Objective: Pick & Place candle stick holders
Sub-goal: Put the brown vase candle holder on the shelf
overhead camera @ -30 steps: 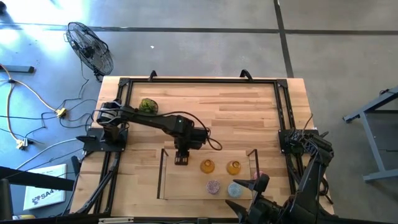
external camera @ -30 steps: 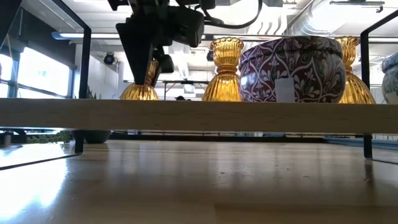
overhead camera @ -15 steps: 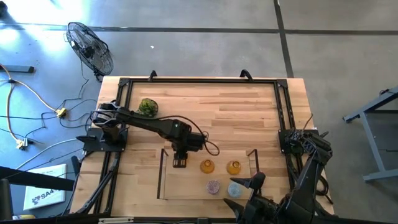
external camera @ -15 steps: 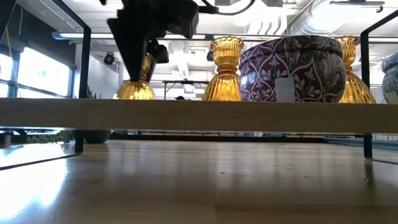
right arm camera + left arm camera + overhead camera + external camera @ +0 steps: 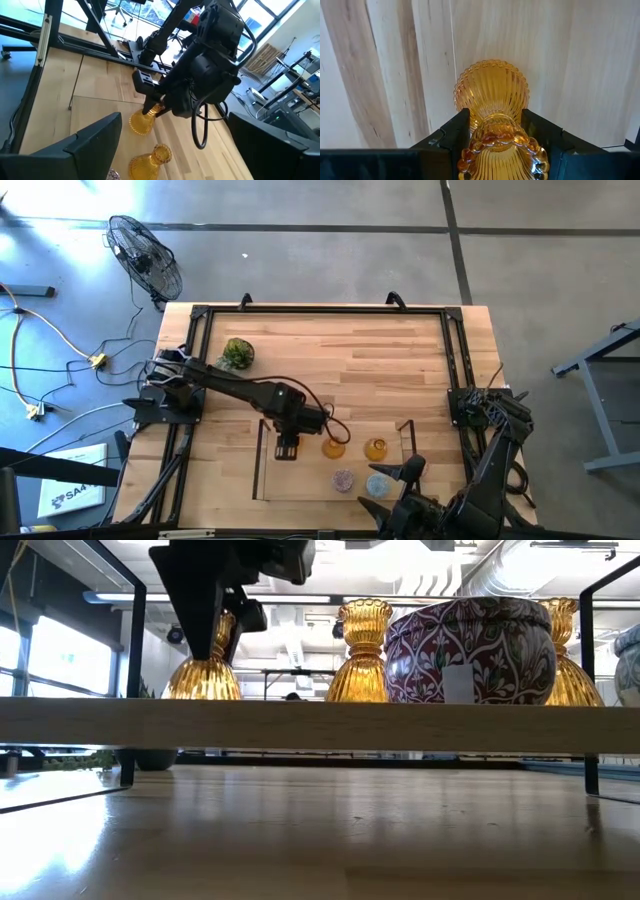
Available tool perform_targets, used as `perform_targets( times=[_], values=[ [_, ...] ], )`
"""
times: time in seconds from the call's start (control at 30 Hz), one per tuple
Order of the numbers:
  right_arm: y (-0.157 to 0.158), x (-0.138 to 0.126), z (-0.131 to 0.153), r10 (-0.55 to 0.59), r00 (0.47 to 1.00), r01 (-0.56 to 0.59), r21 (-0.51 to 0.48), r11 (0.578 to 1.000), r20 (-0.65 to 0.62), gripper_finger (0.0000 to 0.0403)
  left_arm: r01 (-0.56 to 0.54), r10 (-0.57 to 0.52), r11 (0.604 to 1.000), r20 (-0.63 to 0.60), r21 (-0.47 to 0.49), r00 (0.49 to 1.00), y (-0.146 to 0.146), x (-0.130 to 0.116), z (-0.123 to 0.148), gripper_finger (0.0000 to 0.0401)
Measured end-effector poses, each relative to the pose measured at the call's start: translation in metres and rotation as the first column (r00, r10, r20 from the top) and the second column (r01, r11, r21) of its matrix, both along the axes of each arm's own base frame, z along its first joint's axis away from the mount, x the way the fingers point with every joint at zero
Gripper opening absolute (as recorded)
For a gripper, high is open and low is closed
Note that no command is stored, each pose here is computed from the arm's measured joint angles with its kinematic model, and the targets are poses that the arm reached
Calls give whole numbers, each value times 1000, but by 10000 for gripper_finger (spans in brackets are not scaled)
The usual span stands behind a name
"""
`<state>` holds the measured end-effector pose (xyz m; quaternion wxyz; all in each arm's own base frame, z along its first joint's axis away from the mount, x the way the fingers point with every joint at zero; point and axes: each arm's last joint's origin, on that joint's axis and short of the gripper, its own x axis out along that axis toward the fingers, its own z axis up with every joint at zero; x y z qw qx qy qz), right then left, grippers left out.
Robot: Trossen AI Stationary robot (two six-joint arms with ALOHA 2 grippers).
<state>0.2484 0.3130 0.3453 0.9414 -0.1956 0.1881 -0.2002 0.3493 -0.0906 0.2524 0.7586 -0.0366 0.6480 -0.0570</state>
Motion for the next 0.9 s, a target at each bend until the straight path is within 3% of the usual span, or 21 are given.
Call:
perform_targets(
  times=[0.9],
  values=[
    [1,1,0,8,1000,-7,38,999,-8,360,-22,22,1000,5,-17,1000,-18,-4,2,174]
  ],
)
